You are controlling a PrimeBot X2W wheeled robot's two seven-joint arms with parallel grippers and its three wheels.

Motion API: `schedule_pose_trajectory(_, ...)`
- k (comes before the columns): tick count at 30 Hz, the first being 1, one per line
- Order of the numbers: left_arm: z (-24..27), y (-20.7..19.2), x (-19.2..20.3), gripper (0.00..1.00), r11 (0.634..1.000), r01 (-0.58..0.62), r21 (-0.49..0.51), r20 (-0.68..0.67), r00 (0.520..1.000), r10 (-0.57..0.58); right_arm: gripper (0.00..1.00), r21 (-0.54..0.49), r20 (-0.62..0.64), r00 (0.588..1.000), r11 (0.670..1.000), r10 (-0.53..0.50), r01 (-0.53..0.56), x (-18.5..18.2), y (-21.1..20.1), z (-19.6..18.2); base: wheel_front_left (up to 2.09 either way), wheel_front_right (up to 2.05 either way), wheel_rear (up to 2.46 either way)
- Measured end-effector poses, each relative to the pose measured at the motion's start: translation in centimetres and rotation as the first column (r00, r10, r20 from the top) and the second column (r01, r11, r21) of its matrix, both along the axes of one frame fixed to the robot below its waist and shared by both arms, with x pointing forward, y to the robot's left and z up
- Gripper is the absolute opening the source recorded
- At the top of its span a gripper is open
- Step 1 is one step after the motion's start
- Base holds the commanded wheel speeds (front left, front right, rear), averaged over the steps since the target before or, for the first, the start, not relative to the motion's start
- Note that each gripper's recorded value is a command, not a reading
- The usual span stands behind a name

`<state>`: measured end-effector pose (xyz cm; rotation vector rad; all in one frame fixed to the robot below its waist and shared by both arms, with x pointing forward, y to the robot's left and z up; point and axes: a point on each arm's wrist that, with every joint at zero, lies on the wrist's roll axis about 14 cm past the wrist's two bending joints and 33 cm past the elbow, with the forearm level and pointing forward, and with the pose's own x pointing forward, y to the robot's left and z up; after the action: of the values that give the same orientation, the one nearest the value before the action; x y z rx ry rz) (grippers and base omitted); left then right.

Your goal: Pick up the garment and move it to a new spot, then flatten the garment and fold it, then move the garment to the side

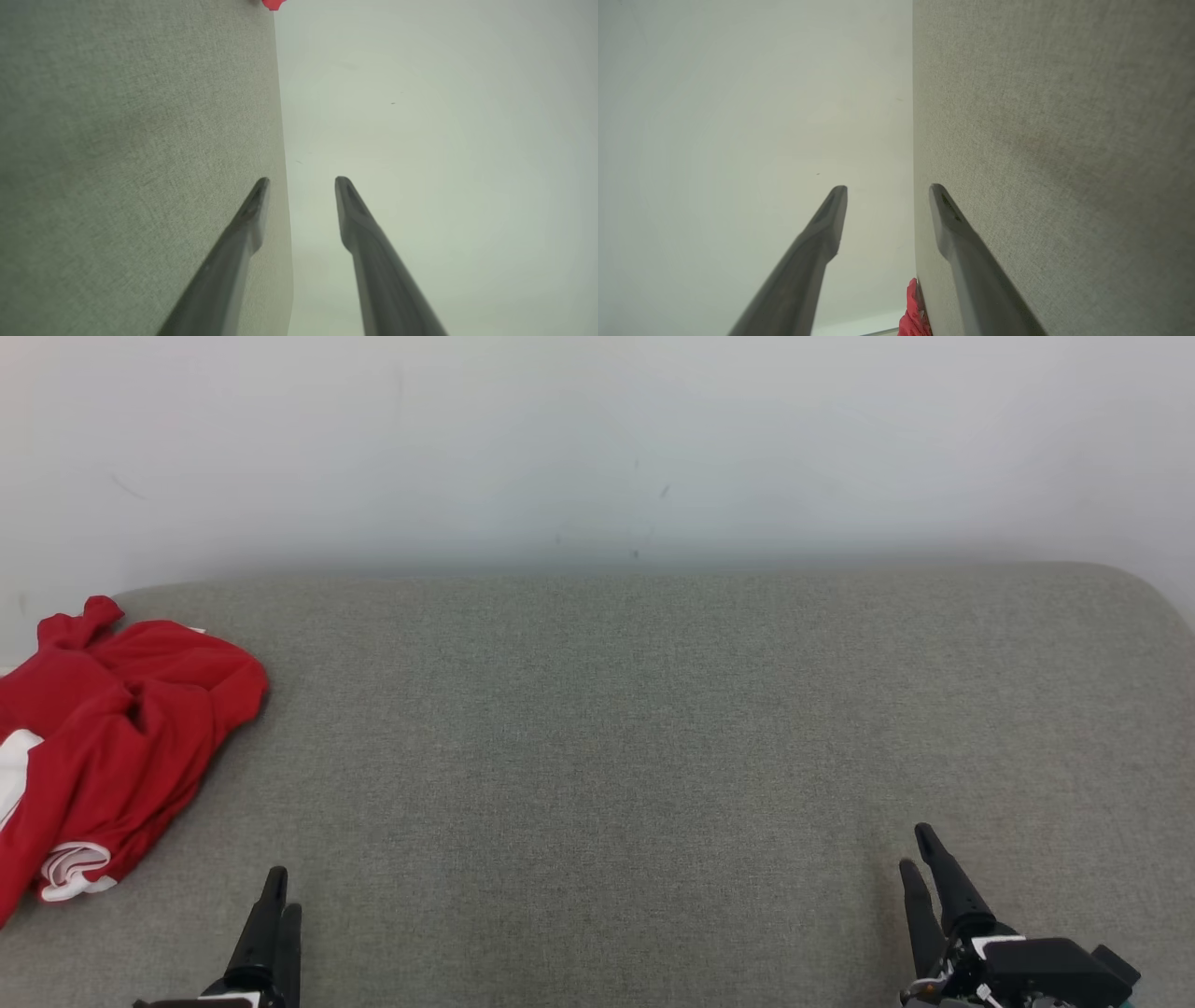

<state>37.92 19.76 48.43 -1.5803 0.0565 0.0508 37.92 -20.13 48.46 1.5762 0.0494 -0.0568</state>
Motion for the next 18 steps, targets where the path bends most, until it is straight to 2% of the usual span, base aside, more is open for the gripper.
schedule_pose_trajectory(9, 0.1, 0.1, -0.1, 1.00, 0.999, -0.023, 0.027, 0.004, 1.000, 0.023, 1.00, -0.030, -0.004, 1.000, 1.000, -0.008, 0.008, -0.2, 0.3, -0.1, 0.00, 0.00, 0.00)
schedule_pose_trajectory(18, 0.9, 0.4, 0.1, 1.00, 0.987, -0.040, 0.153, 0.026, 0.999, 0.036, 1.00, -0.168, 0.020, 1.000, 0.986, 0.002, 0.002, 0.1, 0.8, 0.8, 0.00, 0.00, 0.00)
